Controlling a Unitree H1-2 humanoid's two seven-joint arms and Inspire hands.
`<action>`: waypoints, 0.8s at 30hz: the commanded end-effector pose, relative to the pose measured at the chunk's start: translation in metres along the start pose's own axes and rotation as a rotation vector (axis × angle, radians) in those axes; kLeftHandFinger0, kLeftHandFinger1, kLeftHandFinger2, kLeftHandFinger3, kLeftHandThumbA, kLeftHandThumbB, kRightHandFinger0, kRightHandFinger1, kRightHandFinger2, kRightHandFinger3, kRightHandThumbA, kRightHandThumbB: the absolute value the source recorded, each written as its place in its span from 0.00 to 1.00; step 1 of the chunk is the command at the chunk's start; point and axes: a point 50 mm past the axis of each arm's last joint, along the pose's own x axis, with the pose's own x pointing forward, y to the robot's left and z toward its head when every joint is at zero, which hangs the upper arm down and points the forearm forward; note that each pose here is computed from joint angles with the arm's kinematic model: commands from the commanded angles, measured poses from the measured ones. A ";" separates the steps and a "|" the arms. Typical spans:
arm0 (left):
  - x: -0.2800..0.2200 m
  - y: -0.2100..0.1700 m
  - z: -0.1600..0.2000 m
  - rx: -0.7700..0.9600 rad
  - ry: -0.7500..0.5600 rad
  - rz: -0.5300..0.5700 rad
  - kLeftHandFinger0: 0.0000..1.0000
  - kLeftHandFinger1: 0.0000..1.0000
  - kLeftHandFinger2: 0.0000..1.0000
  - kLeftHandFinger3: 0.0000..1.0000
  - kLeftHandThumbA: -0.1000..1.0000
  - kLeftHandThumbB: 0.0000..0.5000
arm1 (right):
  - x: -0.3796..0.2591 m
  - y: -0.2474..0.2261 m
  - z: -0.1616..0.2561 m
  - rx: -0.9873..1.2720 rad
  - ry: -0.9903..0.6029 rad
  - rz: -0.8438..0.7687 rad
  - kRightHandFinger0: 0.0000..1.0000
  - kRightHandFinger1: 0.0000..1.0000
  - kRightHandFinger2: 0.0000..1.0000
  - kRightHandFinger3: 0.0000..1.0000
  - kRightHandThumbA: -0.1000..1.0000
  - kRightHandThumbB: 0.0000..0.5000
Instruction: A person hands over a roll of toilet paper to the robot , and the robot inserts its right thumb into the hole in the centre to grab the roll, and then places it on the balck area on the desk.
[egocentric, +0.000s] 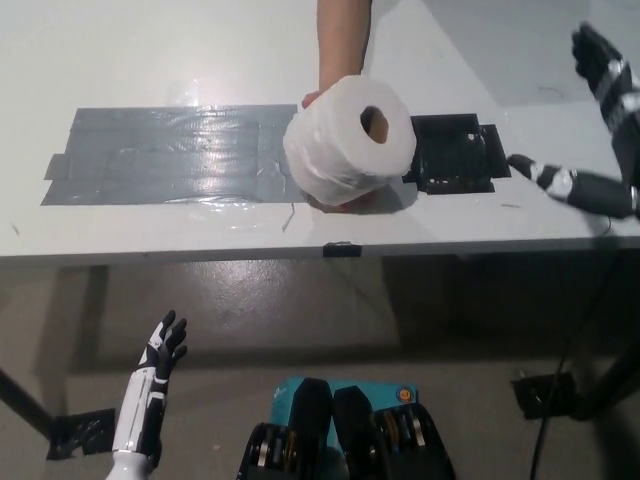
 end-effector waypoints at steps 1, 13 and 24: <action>0.008 0.007 0.012 0.037 -0.070 0.015 1.00 1.00 1.00 1.00 1.00 0.39 | 0.063 -0.028 0.020 -0.053 0.149 0.203 1.00 1.00 1.00 1.00 1.00 0.67; 0.012 0.003 0.013 0.068 -0.075 -0.013 1.00 1.00 1.00 1.00 1.00 0.43 | 0.215 -0.034 0.046 -0.305 0.390 0.525 1.00 1.00 1.00 1.00 1.00 0.74; 0.013 -0.001 0.016 0.134 -0.088 -0.049 1.00 1.00 1.00 1.00 0.98 0.33 | 0.264 0.002 0.061 -0.484 0.493 0.529 1.00 1.00 1.00 1.00 1.00 0.90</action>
